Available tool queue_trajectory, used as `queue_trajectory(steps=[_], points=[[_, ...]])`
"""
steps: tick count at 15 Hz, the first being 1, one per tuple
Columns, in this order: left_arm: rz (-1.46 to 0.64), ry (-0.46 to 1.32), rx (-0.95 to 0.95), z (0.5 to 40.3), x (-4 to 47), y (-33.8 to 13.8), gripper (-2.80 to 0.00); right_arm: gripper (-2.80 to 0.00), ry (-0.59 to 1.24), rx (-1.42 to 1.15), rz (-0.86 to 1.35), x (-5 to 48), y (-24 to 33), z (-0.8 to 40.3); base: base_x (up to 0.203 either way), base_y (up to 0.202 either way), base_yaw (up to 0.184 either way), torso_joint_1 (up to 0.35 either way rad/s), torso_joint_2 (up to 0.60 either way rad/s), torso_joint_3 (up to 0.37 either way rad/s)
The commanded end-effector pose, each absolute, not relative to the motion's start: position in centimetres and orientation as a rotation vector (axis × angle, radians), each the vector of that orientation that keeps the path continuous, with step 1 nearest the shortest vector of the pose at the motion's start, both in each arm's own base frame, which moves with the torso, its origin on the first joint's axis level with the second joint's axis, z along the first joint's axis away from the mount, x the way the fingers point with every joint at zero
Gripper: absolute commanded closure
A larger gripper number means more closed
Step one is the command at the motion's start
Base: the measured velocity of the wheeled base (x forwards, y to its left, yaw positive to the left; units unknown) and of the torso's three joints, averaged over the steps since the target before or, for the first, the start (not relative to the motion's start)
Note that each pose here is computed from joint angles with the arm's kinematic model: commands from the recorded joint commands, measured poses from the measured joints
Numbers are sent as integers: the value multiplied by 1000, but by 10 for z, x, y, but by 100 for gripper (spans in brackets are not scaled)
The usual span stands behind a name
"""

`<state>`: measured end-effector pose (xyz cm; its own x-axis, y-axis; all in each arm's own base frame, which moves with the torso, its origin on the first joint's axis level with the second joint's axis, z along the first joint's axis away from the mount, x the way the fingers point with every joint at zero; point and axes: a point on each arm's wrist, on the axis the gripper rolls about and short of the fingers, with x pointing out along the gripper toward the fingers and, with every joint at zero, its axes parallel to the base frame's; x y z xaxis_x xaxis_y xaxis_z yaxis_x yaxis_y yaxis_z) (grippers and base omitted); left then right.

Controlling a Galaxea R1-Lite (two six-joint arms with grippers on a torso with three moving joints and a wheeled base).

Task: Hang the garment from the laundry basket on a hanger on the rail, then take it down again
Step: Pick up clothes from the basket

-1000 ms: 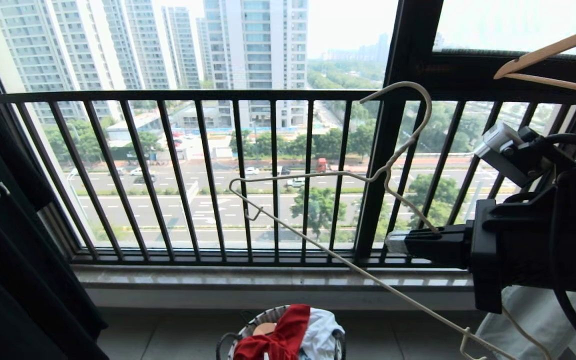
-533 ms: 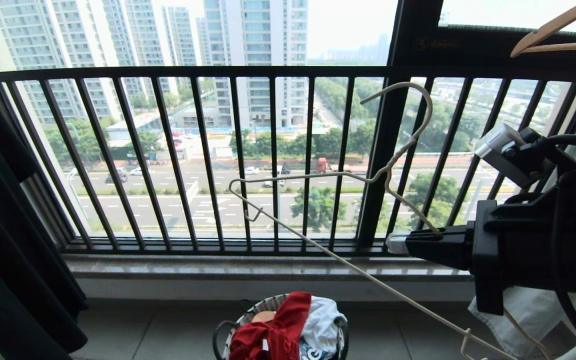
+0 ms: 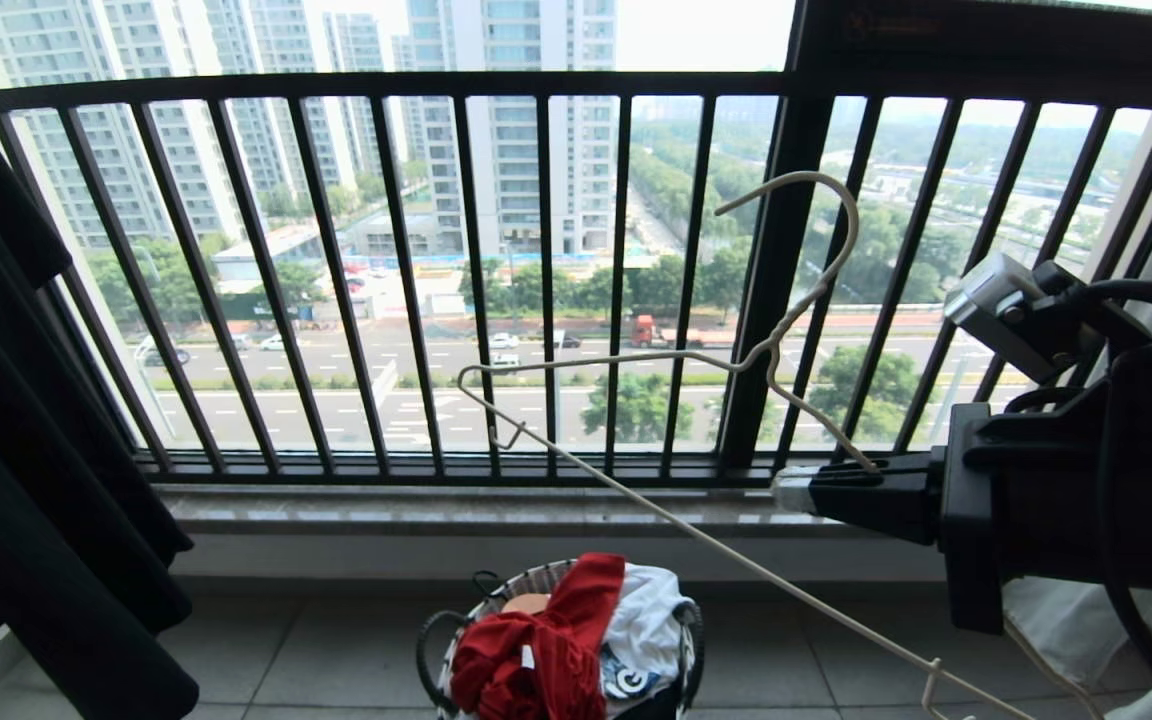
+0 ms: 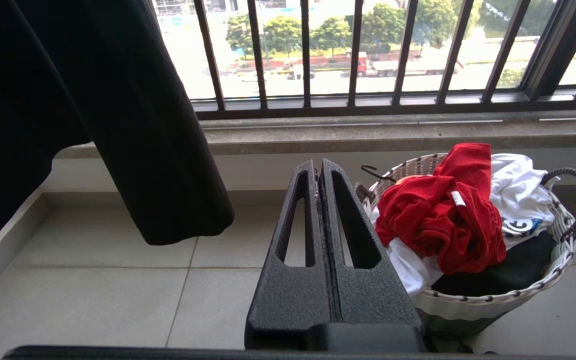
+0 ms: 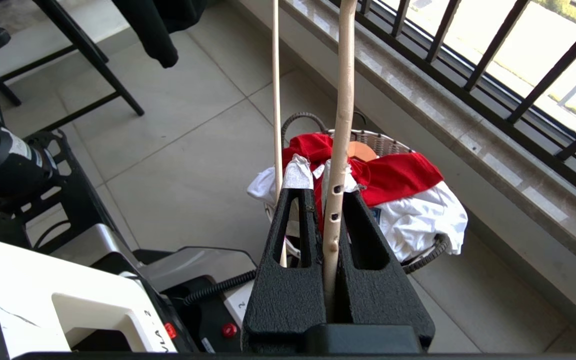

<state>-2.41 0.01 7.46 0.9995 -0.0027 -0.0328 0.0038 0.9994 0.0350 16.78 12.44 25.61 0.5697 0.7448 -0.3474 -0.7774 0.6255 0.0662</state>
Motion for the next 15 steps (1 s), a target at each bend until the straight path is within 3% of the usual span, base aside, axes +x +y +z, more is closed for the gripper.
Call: queue_trajectory(steps=[1, 8, 15], points=[[-4, 34, 35, 75, -24, 0, 0, 0, 363, -100, 898, 168, 125, 255, 0, 0, 0, -113, 461, 344], [-4, 34, 35, 75, -24, 0, 0, 0, 361, -99, 898, 167, 124, 256, 0, 0, 0, -81, 433, 357], [-3, 34, 36, 75, -24, 0, 0, 0, 328, -96, 901, 167, 124, 256, 0, 0, 0, -4, 60, 55]])
